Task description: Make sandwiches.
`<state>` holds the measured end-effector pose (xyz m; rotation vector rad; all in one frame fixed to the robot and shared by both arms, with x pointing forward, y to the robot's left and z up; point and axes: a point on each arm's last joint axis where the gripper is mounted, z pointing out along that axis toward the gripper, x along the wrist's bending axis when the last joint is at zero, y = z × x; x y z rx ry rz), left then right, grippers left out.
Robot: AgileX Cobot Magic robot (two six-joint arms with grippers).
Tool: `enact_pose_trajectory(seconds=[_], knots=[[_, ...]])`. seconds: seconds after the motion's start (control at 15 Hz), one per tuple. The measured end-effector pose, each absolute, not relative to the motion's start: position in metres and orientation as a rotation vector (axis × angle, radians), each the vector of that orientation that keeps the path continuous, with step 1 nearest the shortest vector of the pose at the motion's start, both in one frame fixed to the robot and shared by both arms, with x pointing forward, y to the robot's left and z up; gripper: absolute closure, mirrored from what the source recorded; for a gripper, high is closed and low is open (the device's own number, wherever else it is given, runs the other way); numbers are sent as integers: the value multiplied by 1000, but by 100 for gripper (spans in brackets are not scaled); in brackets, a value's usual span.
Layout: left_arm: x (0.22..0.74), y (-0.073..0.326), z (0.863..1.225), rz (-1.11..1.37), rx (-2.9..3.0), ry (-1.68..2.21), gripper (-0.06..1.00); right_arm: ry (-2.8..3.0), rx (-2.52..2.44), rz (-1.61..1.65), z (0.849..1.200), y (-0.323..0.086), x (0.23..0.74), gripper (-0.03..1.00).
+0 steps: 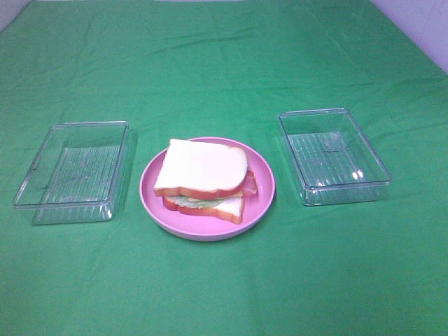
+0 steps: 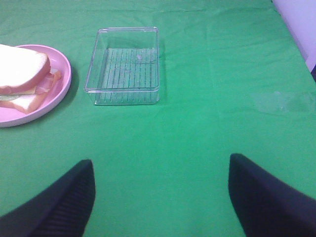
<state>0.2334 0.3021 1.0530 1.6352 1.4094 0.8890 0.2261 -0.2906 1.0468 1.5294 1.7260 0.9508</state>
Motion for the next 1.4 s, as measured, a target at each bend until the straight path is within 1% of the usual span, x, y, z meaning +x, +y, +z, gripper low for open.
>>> enact_pose_trajectory(seconds=[0.2, 0.53, 1.4], knots=[[233, 302, 1053, 892, 1632, 1415, 31, 1726, 1529, 951, 1047, -291, 226, 26], [233, 301, 1053, 976, 1542, 1552, 31, 1726, 1529, 951, 1047, -291, 226, 26], [233, 301, 1053, 980, 1537, 1559, 31, 1726, 1529, 951, 1047, -291, 226, 26]])
